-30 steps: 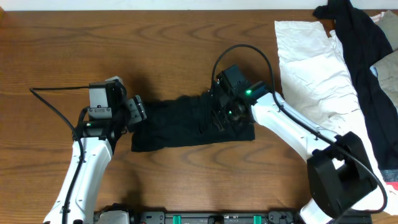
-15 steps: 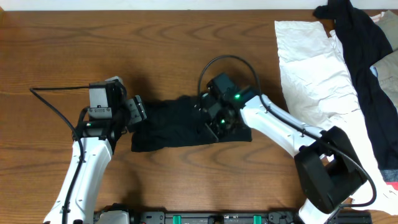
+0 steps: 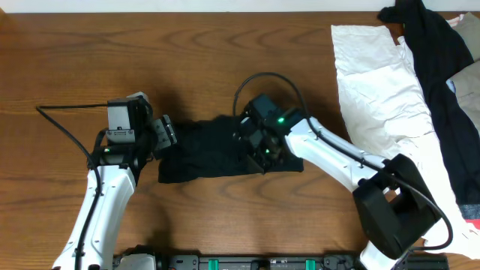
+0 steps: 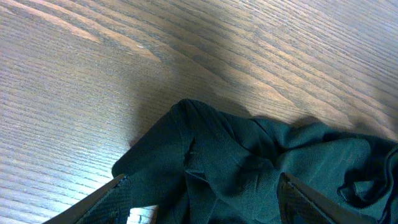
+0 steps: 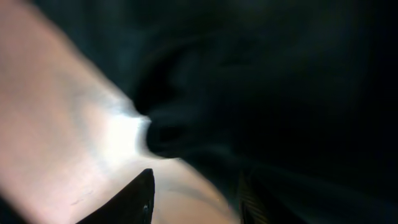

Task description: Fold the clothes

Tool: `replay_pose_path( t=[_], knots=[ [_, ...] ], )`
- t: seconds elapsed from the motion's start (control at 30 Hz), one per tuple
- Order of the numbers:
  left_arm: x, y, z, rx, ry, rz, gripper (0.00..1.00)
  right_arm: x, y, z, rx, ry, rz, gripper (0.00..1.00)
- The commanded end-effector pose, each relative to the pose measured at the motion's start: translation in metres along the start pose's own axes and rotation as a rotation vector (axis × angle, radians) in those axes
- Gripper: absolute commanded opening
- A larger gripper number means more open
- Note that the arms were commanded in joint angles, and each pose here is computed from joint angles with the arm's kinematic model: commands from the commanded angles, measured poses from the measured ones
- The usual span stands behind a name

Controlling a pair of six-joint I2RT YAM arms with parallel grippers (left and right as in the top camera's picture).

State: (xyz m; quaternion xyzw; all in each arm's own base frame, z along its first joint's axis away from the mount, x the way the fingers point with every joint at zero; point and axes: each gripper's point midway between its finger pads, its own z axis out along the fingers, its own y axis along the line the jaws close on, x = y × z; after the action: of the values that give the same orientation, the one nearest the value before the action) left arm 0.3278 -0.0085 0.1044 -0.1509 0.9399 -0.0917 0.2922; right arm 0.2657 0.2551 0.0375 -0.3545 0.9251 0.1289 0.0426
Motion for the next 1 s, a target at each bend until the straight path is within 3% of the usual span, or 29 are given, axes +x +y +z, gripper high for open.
replay_pose_path(
  t=[0.0,0.1,0.27,0.57,0.73,0.97],
  knots=[
    [-0.004,-0.002,-0.001,0.004,-0.004,0.016,0.75,-0.022,-0.03,-0.021,0.109,-0.094,0.088,0.43],
    [-0.004,-0.002,-0.001,0.004,-0.005,0.016,0.75,-0.048,-0.038,-0.041,0.123,-0.21,0.089,0.5],
    [-0.004,-0.002,-0.001,0.004,-0.005,0.016,0.75,-0.079,-0.05,-0.054,0.142,-0.347,0.093,0.44],
    [-0.004,-0.002,-0.001,0.004,-0.005,0.016,0.75,-0.081,-0.055,-0.034,0.135,-0.329,0.133,0.4],
    [-0.005,-0.002,-0.001,0.006,-0.009,0.017,0.75,-0.086,-0.043,-0.033,0.069,-0.344,0.116,0.54],
    [-0.006,-0.002,-0.001,0.006,-0.011,0.017,0.75,-0.094,-0.034,-0.03,0.062,-0.365,0.111,0.52]
  ],
)
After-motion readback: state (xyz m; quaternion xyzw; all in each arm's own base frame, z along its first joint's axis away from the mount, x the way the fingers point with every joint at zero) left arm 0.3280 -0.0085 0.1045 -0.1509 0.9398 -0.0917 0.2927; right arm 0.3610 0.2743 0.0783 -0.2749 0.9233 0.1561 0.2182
